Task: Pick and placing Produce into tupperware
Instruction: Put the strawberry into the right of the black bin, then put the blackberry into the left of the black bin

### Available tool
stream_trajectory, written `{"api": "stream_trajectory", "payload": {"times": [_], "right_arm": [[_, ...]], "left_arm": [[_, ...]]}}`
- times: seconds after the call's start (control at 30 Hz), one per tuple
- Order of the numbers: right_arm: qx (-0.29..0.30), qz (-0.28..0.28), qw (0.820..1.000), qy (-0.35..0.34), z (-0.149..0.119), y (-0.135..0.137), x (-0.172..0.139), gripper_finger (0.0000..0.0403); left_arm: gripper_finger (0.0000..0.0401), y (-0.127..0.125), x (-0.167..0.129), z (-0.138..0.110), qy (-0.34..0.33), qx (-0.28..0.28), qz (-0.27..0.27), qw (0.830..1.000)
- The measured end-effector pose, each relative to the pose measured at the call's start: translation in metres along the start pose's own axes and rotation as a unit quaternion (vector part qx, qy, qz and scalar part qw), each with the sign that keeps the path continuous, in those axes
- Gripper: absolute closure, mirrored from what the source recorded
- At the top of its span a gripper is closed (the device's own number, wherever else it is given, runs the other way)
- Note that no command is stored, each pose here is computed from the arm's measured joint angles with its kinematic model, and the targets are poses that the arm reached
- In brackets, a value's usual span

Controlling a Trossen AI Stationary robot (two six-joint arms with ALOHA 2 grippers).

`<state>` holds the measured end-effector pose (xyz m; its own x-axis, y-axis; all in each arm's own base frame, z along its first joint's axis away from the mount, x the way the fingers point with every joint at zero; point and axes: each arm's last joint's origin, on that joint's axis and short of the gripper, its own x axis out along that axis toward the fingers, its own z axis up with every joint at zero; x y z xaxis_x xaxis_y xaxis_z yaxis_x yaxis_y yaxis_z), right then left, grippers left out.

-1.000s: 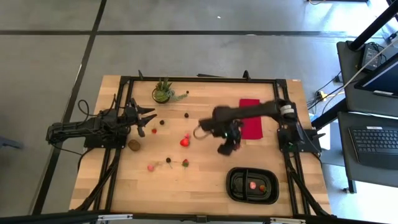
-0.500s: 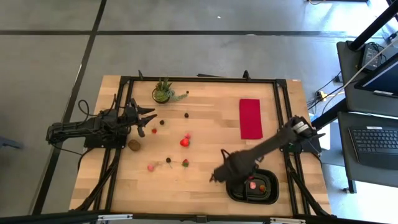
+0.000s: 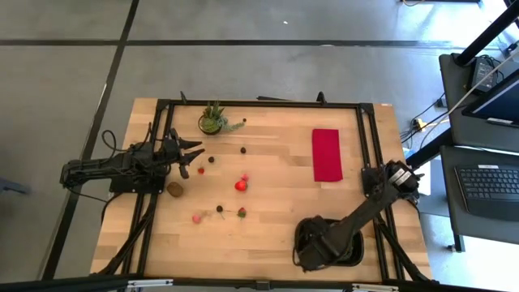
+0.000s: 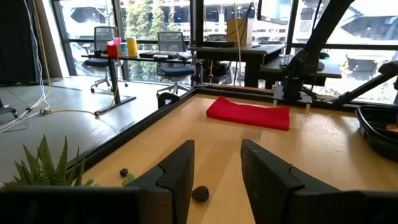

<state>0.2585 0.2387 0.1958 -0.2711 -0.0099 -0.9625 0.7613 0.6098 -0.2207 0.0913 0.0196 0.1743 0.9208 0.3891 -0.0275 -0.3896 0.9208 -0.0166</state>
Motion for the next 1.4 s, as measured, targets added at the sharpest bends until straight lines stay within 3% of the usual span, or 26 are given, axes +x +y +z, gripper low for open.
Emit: {"api": "stream_trajectory", "payload": {"times": [0.3,0.77,0.9,1.07,1.23,1.4], "right_arm": [[-0.008,-0.01,1.0,-0.004,-0.009,-0.004,0.026,0.0225],[-0.019,-0.019,1.0,-0.003,-0.006,-0.006,0.026,0.022],[-0.049,-0.031,0.998,0.039,-0.002,-0.011,0.02,0.0219],[-0.057,-0.024,0.998,-0.029,0.005,-0.011,0.016,0.0219],[-0.06,0.07,0.99,-0.111,0.006,-0.013,-0.012,0.0219],[-0.082,0.181,0.96,-0.2,0.007,-0.026,-0.051,0.0219]], "left_arm": [[0.0277,0.0,0.0,0.0,0.0,0.0,0.0,1.0],[0.0277,0.0,0.0,0.0,0.0,0.0,0.0,1.0],[0.0277,0.0,0.0,0.0,-0.001,0.0,0.0,1.0],[0.0277,0.0,0.0,0.0,-0.002,-0.001,0.0,1.0],[0.0277,0.0,0.0,0.0,-0.002,-0.001,0.0,1.0],[0.0277,0.0,0.0,0.001,-0.003,-0.001,0.0,1.0]]}}
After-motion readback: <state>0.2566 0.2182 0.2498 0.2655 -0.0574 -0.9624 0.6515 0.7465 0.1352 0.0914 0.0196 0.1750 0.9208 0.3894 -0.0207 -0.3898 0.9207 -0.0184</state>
